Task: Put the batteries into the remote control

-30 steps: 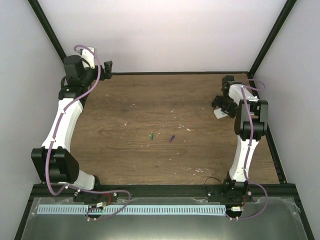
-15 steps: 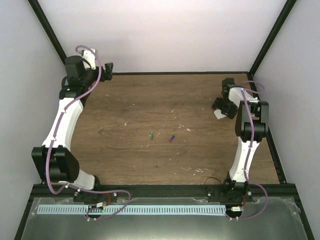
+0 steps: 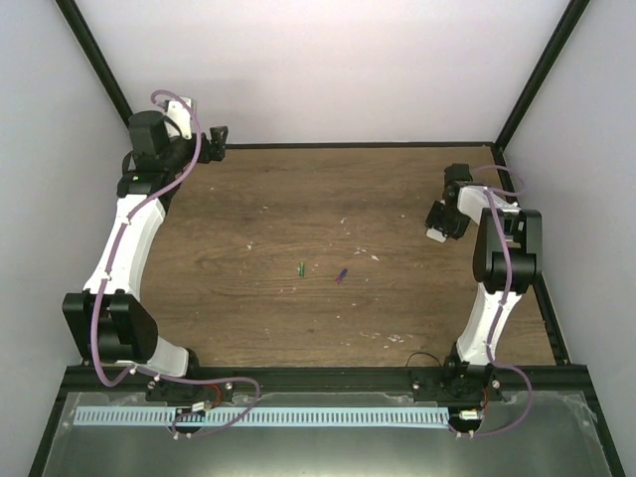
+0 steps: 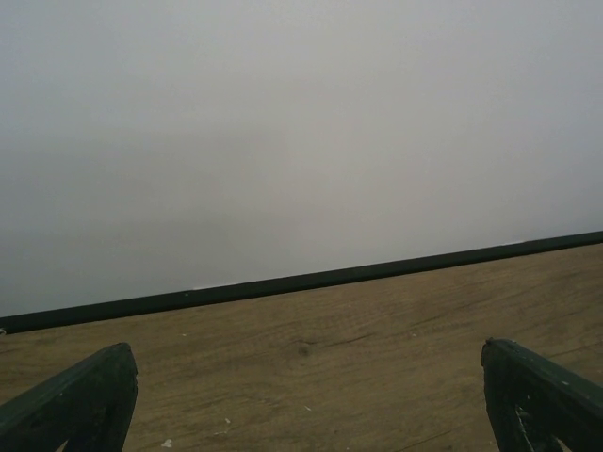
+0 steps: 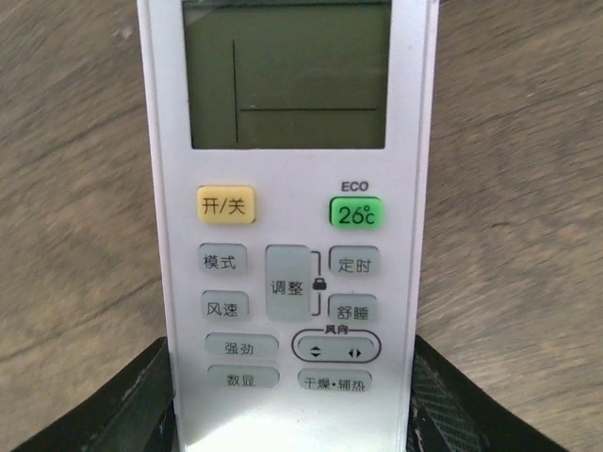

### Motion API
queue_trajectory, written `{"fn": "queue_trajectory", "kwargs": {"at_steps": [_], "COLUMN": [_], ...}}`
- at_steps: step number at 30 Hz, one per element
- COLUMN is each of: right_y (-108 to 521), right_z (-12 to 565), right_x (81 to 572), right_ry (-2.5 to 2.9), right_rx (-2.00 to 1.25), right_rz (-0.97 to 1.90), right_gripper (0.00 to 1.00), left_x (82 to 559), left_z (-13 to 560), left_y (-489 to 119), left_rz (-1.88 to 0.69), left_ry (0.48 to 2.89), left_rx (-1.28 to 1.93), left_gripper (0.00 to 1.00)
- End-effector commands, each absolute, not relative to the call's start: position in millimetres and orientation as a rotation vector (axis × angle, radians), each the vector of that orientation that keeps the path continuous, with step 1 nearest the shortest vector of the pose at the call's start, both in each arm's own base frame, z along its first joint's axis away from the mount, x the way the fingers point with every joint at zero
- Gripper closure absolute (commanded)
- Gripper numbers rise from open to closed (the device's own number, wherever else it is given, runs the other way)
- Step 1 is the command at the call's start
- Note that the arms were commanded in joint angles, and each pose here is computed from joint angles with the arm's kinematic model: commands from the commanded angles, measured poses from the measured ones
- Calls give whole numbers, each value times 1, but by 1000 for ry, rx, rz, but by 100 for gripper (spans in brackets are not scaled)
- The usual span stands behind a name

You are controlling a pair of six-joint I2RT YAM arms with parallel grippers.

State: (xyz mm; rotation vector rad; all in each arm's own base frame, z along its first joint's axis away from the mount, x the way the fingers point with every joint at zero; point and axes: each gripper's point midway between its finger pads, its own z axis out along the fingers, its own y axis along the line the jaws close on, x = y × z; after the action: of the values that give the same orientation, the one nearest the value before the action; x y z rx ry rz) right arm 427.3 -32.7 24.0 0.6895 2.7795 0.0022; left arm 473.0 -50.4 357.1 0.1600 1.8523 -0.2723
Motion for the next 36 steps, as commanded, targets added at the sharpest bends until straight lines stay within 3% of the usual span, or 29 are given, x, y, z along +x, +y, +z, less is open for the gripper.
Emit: {"fn": "queue_trajectory", "kwargs": {"at_steps": [1, 7, 23, 36], "right_y": [-11, 16, 212, 255], "right_z": [22, 35, 83, 48], "right_x": [418, 418, 453, 455], "right_ry": [2799, 2758, 2645, 2666], "right_rx": [548, 368, -276, -481], "right_rz": [184, 276, 312, 205], "right_gripper": [54, 64, 64, 63], "left_x": [462, 455, 435, 445], "left_z": [374, 370, 347, 323], "left_y": [-56, -59, -64, -92], "left_rz": [-327, -380, -492, -504], "left_ry": [1828, 1851, 1885, 1956], "left_rx": [169, 128, 14, -13], "left_gripper": [0, 0, 0, 0]}}
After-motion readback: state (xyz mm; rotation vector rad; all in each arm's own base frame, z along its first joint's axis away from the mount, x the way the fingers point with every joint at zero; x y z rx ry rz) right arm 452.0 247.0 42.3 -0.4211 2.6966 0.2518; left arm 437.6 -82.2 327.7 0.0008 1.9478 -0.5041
